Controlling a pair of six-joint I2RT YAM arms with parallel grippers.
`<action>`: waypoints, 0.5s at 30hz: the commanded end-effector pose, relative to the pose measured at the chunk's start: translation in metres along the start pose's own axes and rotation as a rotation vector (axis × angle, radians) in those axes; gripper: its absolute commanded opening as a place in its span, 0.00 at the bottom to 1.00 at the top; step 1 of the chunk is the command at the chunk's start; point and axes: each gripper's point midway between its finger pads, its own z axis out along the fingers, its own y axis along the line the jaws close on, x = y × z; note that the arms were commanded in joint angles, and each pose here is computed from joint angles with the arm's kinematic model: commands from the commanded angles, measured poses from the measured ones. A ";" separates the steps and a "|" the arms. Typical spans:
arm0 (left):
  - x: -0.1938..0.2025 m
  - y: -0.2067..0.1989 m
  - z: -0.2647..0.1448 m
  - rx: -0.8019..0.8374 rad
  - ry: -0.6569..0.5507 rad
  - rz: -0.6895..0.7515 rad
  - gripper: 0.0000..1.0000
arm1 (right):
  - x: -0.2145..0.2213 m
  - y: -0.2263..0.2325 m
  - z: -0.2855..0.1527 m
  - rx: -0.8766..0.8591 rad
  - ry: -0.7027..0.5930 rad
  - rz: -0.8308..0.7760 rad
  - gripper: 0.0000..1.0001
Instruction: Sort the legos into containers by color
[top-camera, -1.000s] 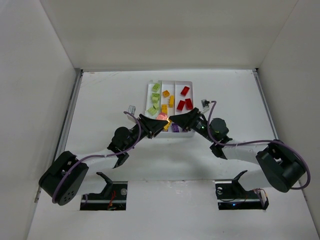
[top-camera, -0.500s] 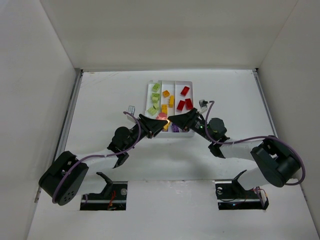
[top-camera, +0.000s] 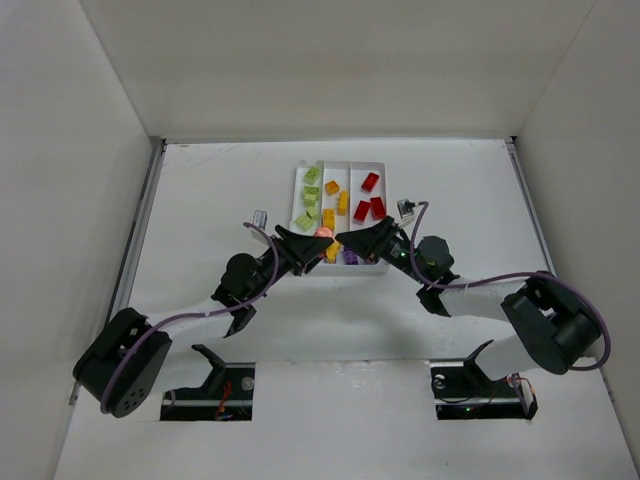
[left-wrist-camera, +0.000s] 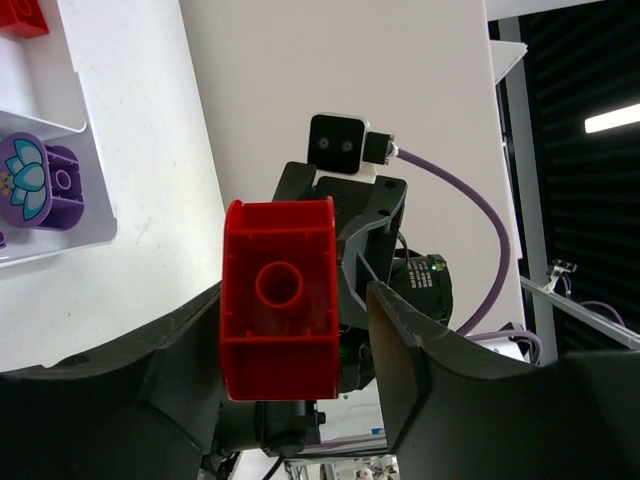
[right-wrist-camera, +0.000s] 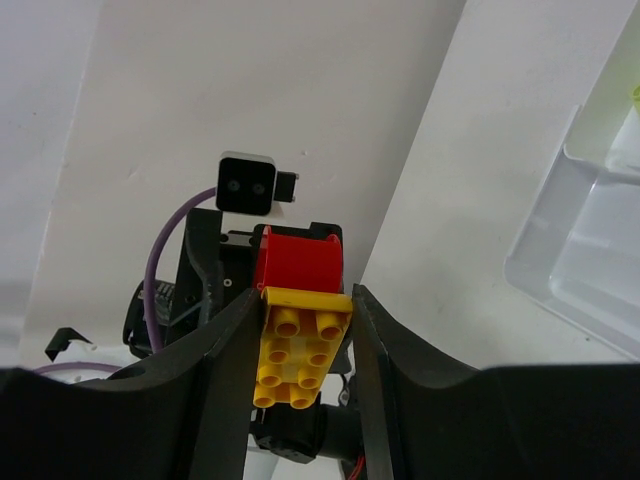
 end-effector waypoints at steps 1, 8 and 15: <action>-0.007 -0.031 0.000 0.098 -0.023 0.054 0.52 | -0.009 0.028 -0.001 -0.107 -0.027 -0.027 0.36; -0.014 -0.028 -0.003 0.077 -0.048 0.070 0.48 | -0.014 0.020 -0.007 -0.088 -0.036 -0.027 0.36; -0.016 -0.026 -0.001 0.065 -0.054 0.083 0.34 | -0.017 0.015 -0.011 -0.075 -0.042 -0.026 0.36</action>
